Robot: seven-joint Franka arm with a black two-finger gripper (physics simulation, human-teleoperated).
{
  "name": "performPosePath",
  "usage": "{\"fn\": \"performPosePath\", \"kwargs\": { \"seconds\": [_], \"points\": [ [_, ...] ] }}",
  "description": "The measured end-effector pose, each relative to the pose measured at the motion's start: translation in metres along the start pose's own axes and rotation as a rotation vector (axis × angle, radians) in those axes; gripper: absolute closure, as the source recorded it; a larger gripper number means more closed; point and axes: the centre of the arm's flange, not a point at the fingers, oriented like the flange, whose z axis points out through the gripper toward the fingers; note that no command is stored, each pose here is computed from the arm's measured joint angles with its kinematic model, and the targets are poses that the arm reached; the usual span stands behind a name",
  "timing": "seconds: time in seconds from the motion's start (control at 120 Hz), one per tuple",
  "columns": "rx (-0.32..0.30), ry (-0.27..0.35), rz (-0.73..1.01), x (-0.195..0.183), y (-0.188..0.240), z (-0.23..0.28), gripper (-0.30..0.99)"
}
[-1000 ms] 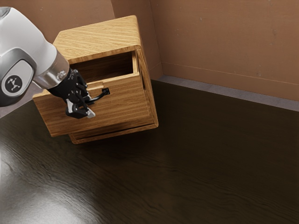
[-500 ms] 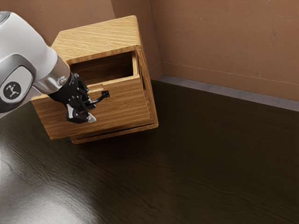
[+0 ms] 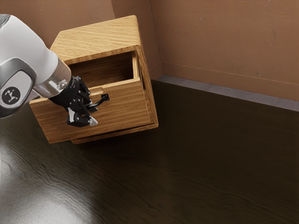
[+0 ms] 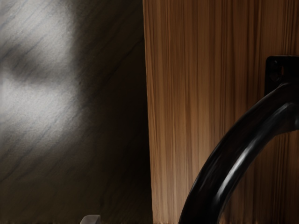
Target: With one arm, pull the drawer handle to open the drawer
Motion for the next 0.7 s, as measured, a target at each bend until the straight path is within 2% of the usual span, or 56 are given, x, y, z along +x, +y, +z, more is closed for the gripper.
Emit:
{"fn": "performPosePath", "kwargs": {
  "seconds": [0.7],
  "points": [
    [-0.020, -0.006, 0.008, 0.011, -0.029, -0.014, 0.47]
  ]
}}
